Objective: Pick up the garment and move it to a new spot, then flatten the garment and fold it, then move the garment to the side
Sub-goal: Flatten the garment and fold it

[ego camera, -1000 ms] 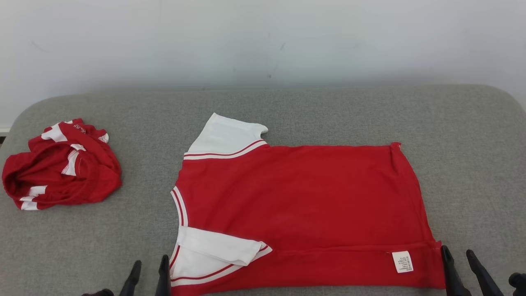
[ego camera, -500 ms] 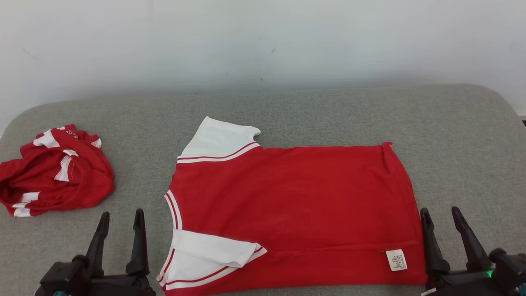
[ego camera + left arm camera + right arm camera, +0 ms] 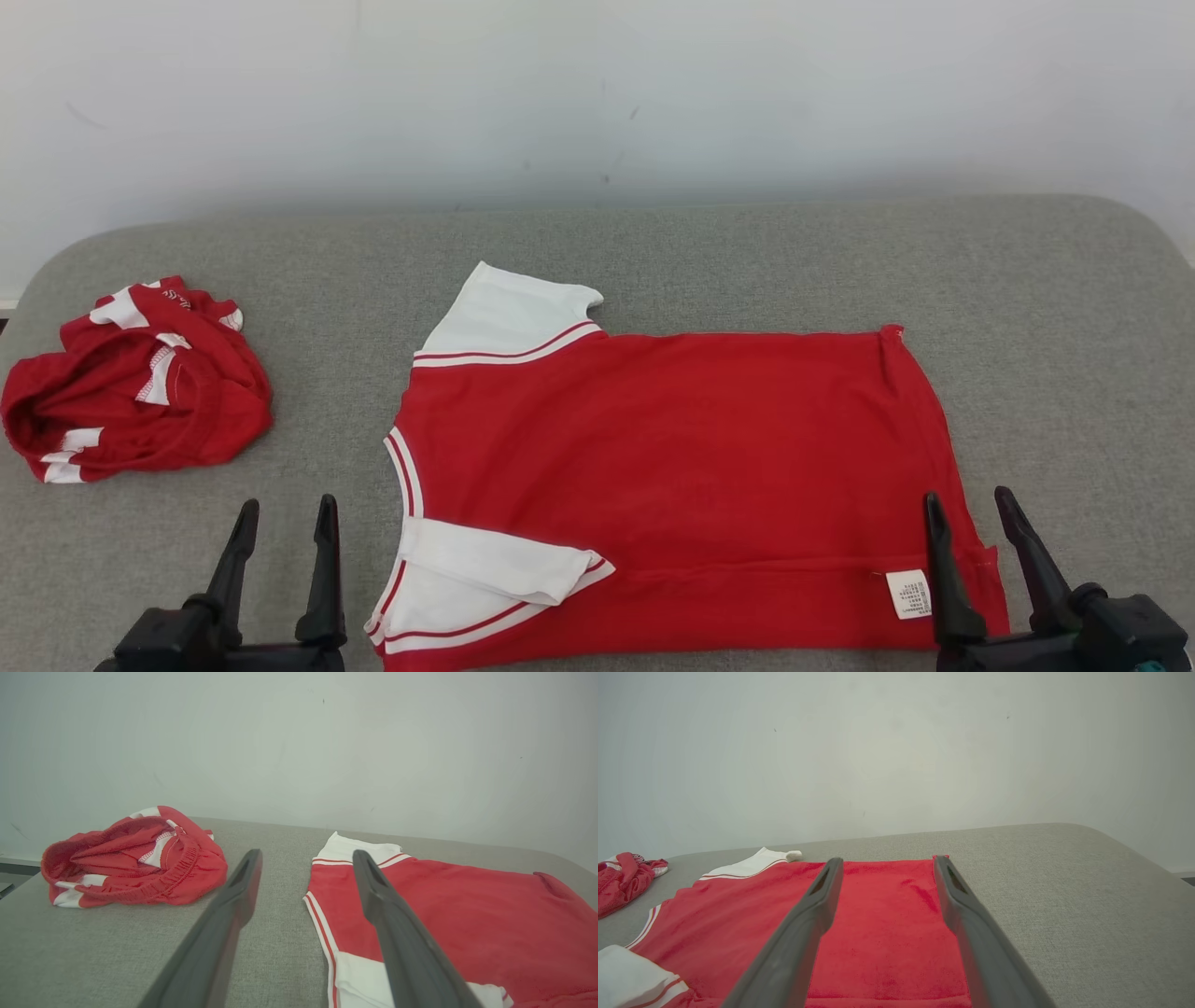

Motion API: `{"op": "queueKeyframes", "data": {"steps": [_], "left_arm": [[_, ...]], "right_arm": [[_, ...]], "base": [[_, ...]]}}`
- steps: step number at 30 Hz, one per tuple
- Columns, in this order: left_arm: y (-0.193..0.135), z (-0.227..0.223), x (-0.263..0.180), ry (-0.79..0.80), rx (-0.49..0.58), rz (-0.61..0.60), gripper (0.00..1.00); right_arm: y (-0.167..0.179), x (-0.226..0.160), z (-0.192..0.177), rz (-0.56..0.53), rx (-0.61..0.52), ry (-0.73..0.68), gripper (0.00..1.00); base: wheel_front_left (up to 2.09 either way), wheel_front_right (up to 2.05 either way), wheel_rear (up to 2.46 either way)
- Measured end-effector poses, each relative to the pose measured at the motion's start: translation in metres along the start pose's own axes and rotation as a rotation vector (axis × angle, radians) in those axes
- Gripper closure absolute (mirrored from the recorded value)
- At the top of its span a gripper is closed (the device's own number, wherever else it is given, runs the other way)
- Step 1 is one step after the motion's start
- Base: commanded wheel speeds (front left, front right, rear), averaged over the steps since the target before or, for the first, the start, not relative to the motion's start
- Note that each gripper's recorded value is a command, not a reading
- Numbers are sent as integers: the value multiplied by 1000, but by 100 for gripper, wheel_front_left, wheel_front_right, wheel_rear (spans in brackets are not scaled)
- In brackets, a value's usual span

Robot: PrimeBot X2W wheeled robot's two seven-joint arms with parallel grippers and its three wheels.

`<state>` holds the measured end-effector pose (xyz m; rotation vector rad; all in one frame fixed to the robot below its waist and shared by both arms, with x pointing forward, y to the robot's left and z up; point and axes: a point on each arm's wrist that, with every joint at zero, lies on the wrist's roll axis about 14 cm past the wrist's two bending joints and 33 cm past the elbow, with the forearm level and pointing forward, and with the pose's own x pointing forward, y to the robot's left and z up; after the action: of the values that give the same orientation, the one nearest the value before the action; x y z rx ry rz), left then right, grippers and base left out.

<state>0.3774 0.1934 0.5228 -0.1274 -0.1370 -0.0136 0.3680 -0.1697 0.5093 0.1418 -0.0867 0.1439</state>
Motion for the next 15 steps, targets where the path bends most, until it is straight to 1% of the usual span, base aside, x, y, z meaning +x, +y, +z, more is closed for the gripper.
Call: {"op": "queueKeyframes", "data": {"steps": [4, 10, 15], "left_arm": [[5, -13, -8, 42, -2, 17, 0], [13, -22, -13, 72, -5, 39, 0], [8, -22, -2, 69, 6, 18, 0]], "right_arm": [[2, -3, -12, 2, 0, 37, 0], [0, -3, -20, 0, -10, 62, 0], [-7, 4, -23, -11, -16, 71, 0]], "base": [[0, 0, 0], [0, 0, 0], [0, 0, 0]]}}
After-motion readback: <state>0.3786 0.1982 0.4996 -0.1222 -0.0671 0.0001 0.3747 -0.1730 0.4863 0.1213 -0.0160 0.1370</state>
